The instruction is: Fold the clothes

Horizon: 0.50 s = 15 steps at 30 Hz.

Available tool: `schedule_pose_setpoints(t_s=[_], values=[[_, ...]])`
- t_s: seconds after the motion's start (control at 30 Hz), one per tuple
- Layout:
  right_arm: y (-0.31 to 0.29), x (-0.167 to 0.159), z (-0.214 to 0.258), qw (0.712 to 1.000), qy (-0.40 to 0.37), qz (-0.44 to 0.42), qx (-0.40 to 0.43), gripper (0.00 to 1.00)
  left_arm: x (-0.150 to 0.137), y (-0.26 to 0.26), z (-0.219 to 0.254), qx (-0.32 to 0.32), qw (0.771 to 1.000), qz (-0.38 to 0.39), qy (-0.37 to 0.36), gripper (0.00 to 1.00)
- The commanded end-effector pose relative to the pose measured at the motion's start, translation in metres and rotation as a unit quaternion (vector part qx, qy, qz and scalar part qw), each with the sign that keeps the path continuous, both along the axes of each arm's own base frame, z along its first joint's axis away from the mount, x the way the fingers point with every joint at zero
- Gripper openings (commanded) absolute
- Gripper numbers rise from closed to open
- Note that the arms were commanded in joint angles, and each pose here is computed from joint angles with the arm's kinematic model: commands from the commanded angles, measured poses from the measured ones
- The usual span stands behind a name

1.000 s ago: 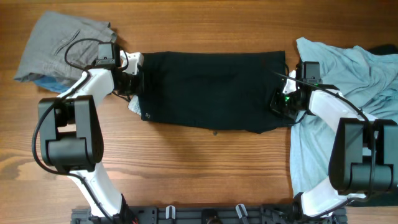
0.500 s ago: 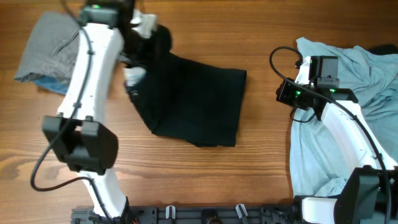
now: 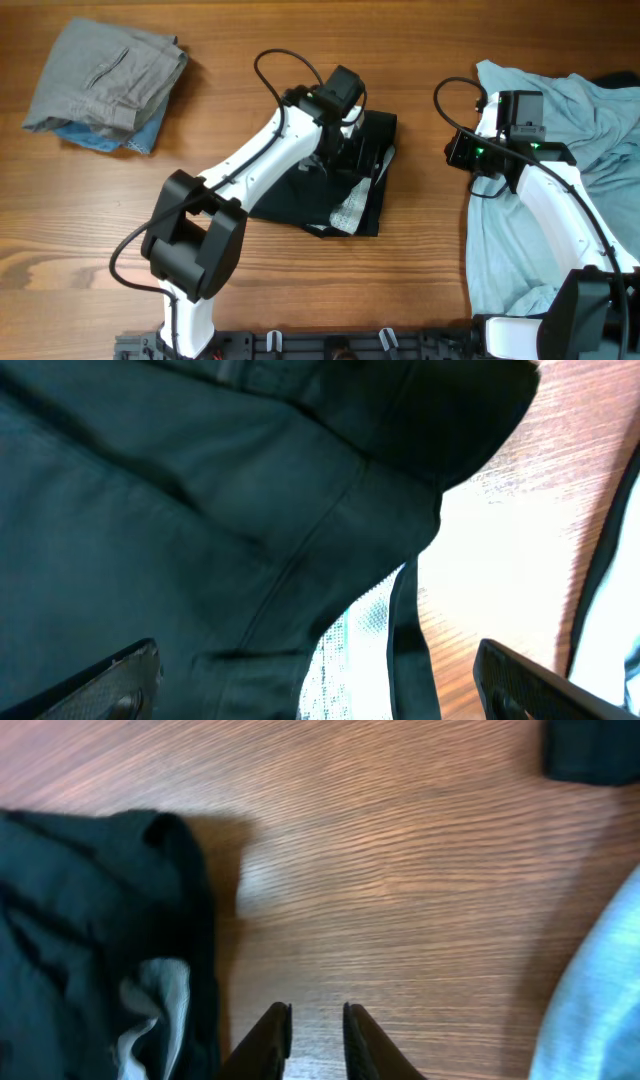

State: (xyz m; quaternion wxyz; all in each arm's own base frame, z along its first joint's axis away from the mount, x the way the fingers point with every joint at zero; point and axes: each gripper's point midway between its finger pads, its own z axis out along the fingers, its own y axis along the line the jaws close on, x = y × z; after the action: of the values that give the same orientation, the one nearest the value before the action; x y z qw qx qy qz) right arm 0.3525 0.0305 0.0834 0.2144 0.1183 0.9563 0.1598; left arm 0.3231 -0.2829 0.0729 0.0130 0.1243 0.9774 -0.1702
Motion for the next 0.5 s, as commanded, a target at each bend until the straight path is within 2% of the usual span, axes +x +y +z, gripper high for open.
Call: schedule_pose_setpoints(t_s=[0.0,0.03,0.07,0.1,0.13,0.17,0.2,0.23,0.27,0.33,0.4,0.43,0.47], values=[[0.052,-0.006,0.025,0.978,-0.064,0.181,0.078,0.28,0.040,0.023,0.073,-0.029,0.997,0.032,-0.071,0.99],[0.070,-0.014,0.031,0.968,-0.069,0.215,0.111,0.28,0.052,0.043,0.082,-0.013,0.994,0.057,-0.090,0.87],[0.079,-0.018,0.033,0.963,-0.068,0.228,0.122,0.27,0.060,0.059,0.085,-0.001,0.992,0.075,-0.099,0.66],[0.088,-0.021,0.033,0.960,-0.066,0.242,0.125,0.22,0.067,0.076,0.085,0.005,0.991,0.095,-0.098,0.38],[0.101,-0.025,0.030,0.957,-0.062,0.260,0.116,0.27,0.071,0.087,0.084,0.007,0.990,0.109,-0.093,0.24],[0.109,-0.024,0.019,0.958,-0.052,0.267,0.087,0.58,0.078,0.110,0.077,0.015,0.987,0.135,-0.082,0.18],[0.109,-0.023,0.012,0.963,-0.042,0.258,0.070,0.63,0.078,0.118,0.073,0.018,0.988,0.136,-0.077,0.16],[0.103,-0.017,-0.010,0.977,-0.009,0.213,0.023,0.78,0.076,0.122,0.066,0.014,0.990,0.123,-0.068,0.17],[0.103,-0.014,-0.025,0.980,0.006,0.198,0.006,0.81,0.071,0.124,0.057,0.008,0.993,0.103,-0.055,0.22],[0.110,-0.008,-0.047,0.979,0.015,0.205,0.012,0.86,0.058,0.127,0.033,0.013,0.995,0.094,-0.023,0.41],[0.115,-0.007,-0.059,0.977,0.023,0.211,0.025,0.87,0.050,0.128,0.016,0.021,0.995,0.093,-0.003,0.47],[0.134,-0.012,-0.062,0.964,0.022,0.252,0.075,0.70,0.043,0.130,-0.002,0.027,0.995,0.092,0.014,0.50],[0.139,-0.014,-0.061,0.958,0.013,0.276,0.081,0.48,0.040,0.129,-0.010,0.024,0.995,0.091,0.020,0.51]])
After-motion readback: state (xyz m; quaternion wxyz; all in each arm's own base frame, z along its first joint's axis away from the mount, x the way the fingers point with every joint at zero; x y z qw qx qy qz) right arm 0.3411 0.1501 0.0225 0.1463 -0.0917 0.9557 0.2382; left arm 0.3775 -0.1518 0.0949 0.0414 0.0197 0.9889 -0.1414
